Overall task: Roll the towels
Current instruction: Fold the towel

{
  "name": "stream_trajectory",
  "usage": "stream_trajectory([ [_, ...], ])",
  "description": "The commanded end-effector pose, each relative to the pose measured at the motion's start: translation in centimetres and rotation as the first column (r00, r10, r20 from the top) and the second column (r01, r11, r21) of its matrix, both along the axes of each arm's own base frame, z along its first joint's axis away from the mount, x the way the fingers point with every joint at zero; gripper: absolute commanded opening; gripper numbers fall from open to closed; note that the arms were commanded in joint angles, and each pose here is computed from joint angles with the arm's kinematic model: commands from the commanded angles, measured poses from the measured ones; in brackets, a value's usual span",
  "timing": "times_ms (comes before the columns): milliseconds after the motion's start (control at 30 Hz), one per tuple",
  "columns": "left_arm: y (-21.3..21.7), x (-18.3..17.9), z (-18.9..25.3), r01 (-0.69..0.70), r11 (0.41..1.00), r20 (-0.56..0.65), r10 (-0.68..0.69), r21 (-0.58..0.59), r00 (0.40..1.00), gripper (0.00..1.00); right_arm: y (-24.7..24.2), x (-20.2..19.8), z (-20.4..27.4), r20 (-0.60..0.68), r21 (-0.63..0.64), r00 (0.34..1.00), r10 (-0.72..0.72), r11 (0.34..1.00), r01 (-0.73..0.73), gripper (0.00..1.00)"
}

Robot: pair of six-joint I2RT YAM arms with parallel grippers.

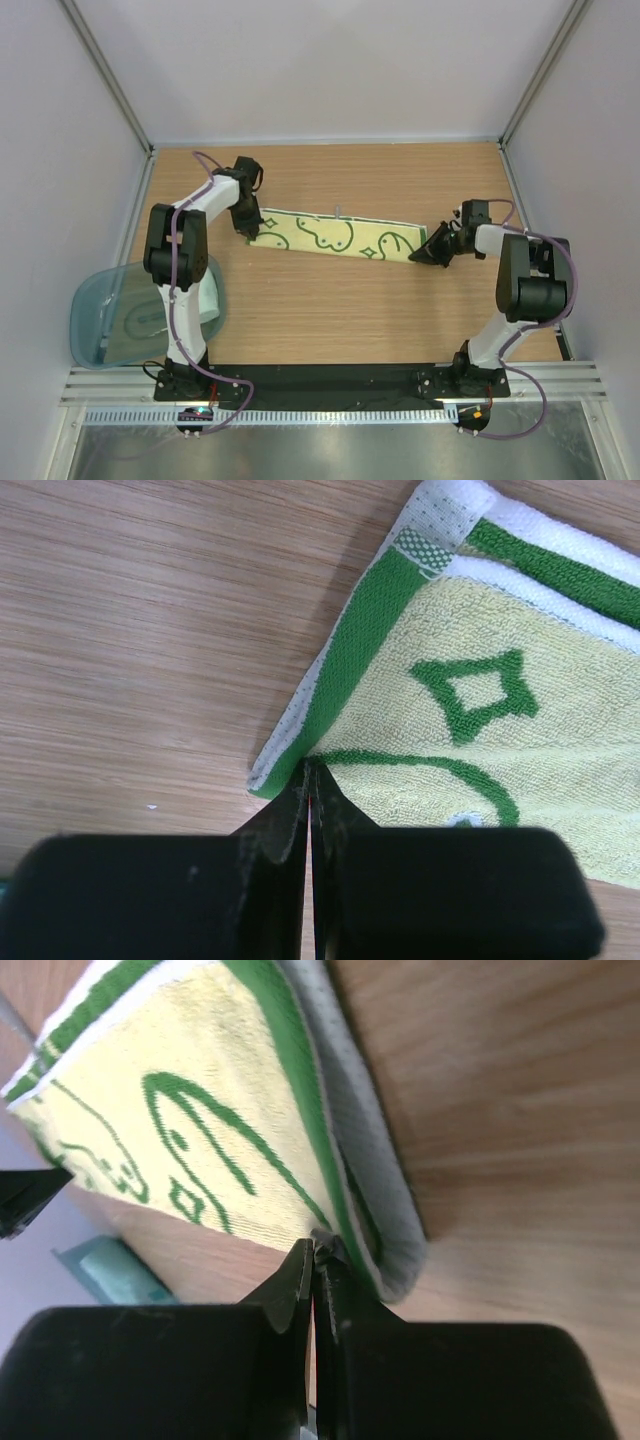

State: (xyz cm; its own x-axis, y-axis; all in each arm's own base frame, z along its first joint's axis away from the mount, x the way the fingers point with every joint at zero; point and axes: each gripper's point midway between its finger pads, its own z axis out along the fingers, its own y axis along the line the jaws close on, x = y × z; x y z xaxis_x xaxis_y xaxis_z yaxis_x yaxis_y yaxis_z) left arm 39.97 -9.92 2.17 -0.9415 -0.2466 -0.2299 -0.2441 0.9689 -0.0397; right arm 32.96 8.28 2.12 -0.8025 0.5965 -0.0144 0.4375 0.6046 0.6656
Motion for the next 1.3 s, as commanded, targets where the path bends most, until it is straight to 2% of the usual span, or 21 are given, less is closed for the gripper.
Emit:
stream_trajectory([
  [0,-0.3,0.5,1.0,-0.005,1.0,0.009,0.006,-0.019,1.0,0.0,-3.2,-1.9,0.1,-0.074,-0.229,0.997,-0.038,0.973,0.02,0.01],
  [100,-0.6,0.6,2.0,-0.006,0.999,0.029,0.007,-0.043,1.0,0.0,-4.9,-2.1,1.4,-0.055,-0.326,0.995,-0.087,0.943,0.064,0.02],
  [167,-0.8,0.7,2.8,-0.004,0.999,0.046,0.006,-0.052,0.999,0.01,-5.5,-2.4,2.5,-0.03,-0.357,0.994,-0.103,0.93,0.086,0.12],
  [200,-0.9,0.9,3.8,-0.001,0.998,0.069,0.005,-0.059,0.998,0.09,-5.7,-2.4,3.7,0.005,-0.37,0.994,-0.109,0.923,0.103,0.21],
  [233,-0.9,0.9,4.2,0.002,0.998,0.079,0.003,-0.064,0.997,0.15,-5.9,-2.7,4.0,0.013,-0.38,0.994,-0.113,0.919,0.109,0.36],
  [267,-0.9,1.0,4.6,0.005,0.998,0.091,0.001,-0.068,0.996,0.21,-5.8,-3.0,4.3,0.012,-0.379,0.994,-0.111,0.919,0.107,0.42],
  [300,-1.1,1.0,5.0,0.01,0.997,0.099,-0.003,-0.073,0.995,0.27,-5.8,-3.3,4.6,0.018,-0.384,0.994,-0.108,0.917,0.106,0.47],
  [333,-1.1,1.1,5.8,0.009,0.997,0.115,0.0,-0.079,0.993,0.4,-5.8,-3.6,5.1,0.029,-0.383,0.994,-0.109,0.917,0.112,0.51],
  [400,-1.3,1.0,6.5,0.015,0.995,0.127,-0.003,-0.094,0.992,0.49,-5.2,-4.0,5.4,0.038,-0.355,0.993,-0.109,0.928,0.115,0.54],
  [467,-1.9,0.8,7.7,0.03,0.991,0.147,-0.011,-0.129,0.989,0.56,-4.9,-4.1,5.4,0.043,-0.336,0.993,-0.109,0.935,0.117,0.54],
  [600,-1.3,-0.1,9.0,0.057,0.993,0.166,-0.039,-0.108,0.985,0.71,-4.8,-3.9,4.9,0.031,-0.327,0.993,-0.111,0.938,0.115,0.55],
  [733,-0.1,-1.6,10.1,0.08,0.995,0.182,-0.068,-0.058,0.981,0.77,-4.7,-3.4,4.1,0.015,-0.323,0.994,-0.106,0.941,0.105,0.54],
  [1100,1.0,-3.7,10.0,0.118,0.993,0.193,-0.112,-0.02,0.975,0.78,-4.4,-1.3,1.4,0.006,-0.29,0.995,-0.103,0.952,0.1,0.47],
  [1267,0.8,-3.8,9.1,0.118,0.993,0.174,-0.111,-0.03,0.979,0.78,-4.5,-0.8,0.4,-0.002,-0.289,0.995,-0.103,0.952,0.098,0.39],
])
